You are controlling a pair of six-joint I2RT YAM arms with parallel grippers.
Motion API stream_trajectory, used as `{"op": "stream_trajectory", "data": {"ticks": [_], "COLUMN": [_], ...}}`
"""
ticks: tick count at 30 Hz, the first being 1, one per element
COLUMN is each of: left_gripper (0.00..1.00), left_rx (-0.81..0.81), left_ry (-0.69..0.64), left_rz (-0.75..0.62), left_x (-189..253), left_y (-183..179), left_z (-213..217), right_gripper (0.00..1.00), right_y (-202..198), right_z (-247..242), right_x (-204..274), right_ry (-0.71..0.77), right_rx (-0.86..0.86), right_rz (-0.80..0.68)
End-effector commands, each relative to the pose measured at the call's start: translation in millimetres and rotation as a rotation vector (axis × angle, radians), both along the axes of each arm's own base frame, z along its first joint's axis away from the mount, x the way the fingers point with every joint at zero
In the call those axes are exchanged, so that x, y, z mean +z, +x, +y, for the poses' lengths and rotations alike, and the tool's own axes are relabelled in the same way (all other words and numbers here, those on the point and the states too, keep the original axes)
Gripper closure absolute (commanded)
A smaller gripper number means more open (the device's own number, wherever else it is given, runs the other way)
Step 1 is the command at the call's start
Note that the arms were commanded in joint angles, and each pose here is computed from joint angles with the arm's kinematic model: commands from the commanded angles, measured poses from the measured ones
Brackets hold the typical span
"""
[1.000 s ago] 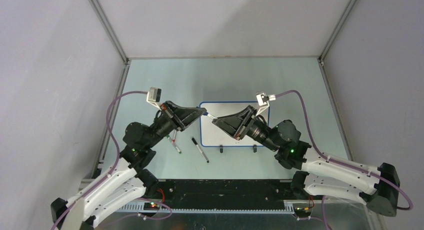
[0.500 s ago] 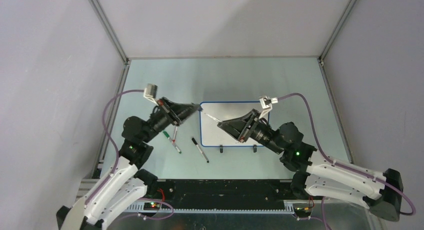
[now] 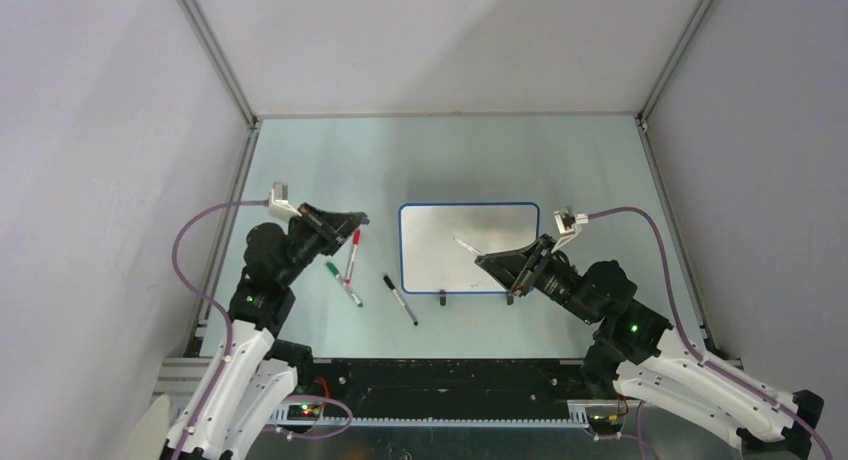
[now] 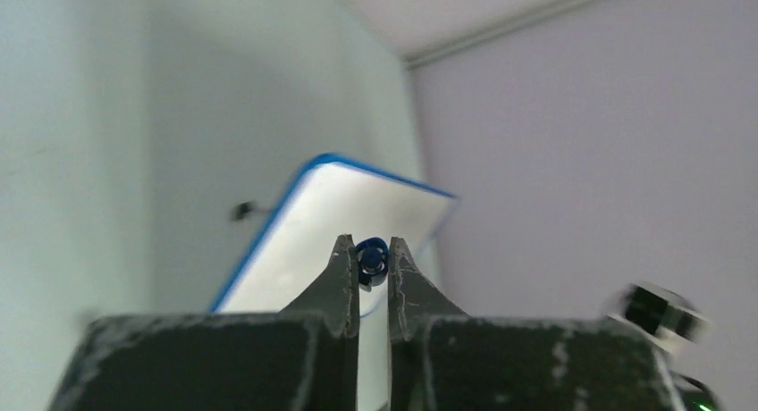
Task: Write a sentence on the whiteboard
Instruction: Place the pen cap at the center of the board.
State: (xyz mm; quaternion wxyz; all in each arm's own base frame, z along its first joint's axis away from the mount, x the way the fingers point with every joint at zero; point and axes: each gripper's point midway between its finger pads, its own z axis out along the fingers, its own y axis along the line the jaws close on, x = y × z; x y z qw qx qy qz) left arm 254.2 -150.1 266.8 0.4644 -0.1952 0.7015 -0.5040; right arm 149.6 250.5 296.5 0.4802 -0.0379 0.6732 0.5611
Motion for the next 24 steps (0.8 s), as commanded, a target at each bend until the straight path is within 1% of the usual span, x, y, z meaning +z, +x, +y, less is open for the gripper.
{"op": "stream_trajectory", "data": {"ticks": [1, 3, 5, 9, 10, 15, 19, 24], "left_gripper": [1.00, 1.00, 1.00, 1.00, 1.00, 1.00, 0.99, 0.93], "left_rx": [0.203, 0.236, 0.231, 0.195, 0.198, 0.185, 0.147, 0.105], "left_ry": [0.352, 0.430, 0.480, 0.533, 0.539, 0.646, 0.665, 0.675], "left_rz": [0.234, 0.303, 0.343, 0.375, 0.366, 0.401, 0.418, 0.420], "left_x": [-85, -109, -128, -155, -156, -179, -193, -203], "left_y": [-1, -5, -8, -6, -3, 2, 6, 7], "left_z": [52, 64, 68, 63, 62, 55, 48, 43], "right_gripper": [1.00, 1.00, 1.00, 1.00, 1.00, 1.00, 1.00, 1.00], "right_y": [8, 9, 9, 7, 7, 4, -1, -4], "right_z": [-22, -29, -35, -40, -40, -41, -42, -46], "right_x": [-42, -48, -50, -52, -52, -56, -62, -71], "right_ry": [-0.171, -0.195, -0.210, -0.223, -0.223, -0.240, -0.270, -0.309], "right_rx": [-0.077, -0.100, -0.118, -0.126, -0.126, -0.112, -0.088, -0.085], "right_rz": [0.052, 0.056, 0.055, 0.045, 0.044, 0.053, 0.049, 0.056]}}
